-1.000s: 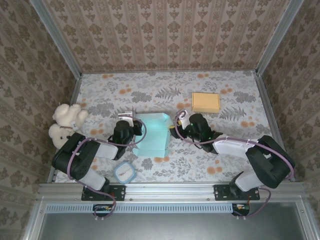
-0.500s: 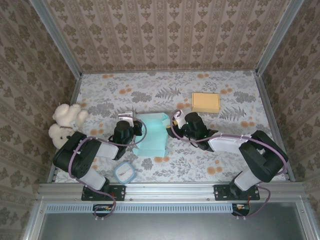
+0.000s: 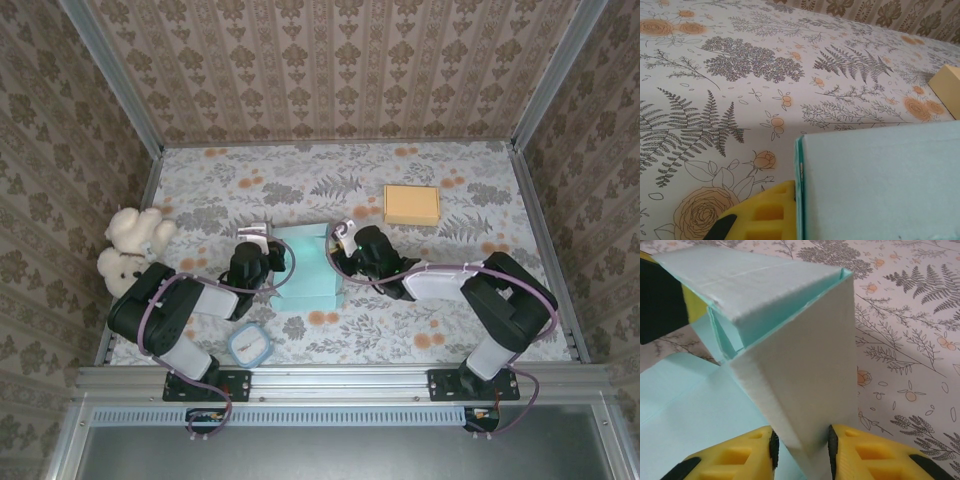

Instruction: Fold the paper box

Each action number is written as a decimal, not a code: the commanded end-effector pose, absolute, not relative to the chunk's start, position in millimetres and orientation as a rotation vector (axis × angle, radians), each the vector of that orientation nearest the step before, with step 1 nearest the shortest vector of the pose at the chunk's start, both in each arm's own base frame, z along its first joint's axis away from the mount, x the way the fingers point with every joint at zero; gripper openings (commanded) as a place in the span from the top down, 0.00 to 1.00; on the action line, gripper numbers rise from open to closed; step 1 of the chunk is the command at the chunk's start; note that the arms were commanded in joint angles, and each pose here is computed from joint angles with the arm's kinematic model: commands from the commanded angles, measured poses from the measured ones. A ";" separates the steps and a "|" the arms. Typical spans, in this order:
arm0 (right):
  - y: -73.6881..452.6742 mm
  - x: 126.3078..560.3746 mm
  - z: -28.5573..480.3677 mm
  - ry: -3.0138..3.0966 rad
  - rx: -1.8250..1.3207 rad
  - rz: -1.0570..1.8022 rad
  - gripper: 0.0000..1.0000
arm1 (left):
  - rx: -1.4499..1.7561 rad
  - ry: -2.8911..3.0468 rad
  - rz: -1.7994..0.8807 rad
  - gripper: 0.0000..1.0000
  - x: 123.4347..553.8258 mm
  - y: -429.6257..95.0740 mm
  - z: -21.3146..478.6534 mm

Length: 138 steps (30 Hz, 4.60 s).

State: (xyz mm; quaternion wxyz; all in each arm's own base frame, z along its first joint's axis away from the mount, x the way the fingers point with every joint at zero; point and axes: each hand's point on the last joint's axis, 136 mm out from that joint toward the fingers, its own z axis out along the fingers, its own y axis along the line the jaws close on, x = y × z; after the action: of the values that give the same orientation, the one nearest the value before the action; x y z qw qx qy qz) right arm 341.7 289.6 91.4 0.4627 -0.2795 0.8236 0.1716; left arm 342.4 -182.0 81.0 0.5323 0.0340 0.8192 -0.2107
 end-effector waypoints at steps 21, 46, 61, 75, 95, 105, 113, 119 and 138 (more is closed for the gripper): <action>302.9 385.6 103.3 1.916 -0.460 0.296 0.68 | 0.065 2.006 -0.487 1.00 337.3 -216.3 85.1; 162.5 425.2 73.8 1.990 0.146 -0.287 0.79 | -0.348 2.059 -0.079 1.00 321.1 -147.9 99.8; 270.9 414.4 88.0 1.913 -0.313 0.402 0.59 | -0.357 2.091 -0.110 1.00 320.6 -157.2 103.4; 288.5 414.6 100.7 1.904 -0.402 0.413 0.51 | -0.301 2.119 -0.147 1.00 321.4 -169.1 99.3; 273.3 418.9 117.7 1.894 -0.317 0.278 0.46 | -0.245 2.148 -0.162 1.00 323.0 -181.8 94.1; 277.8 415.8 125.8 1.873 -0.330 0.306 0.46 | -0.234 2.153 -0.166 1.00 324.6 -185.2 93.3; 240.3 422.8 116.1 1.925 -0.155 0.117 0.56 | -0.255 2.147 -0.146 1.00 323.4 -180.4 92.9; 214.2 419.5 113.2 1.921 -0.060 -0.053 0.67 | -0.265 2.143 -0.134 1.00 323.8 -178.7 93.0; 277.2 372.7 130.4 1.905 -0.391 0.222 0.44 | -0.249 2.141 -0.123 1.00 328.0 -181.5 96.8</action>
State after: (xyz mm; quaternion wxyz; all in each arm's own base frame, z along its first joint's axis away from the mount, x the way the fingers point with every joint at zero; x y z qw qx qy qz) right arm 388.0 269.4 131.2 0.5723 -0.1315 0.8066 0.0675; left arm 322.1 -186.5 90.3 0.4621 -0.0976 0.8789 -0.0671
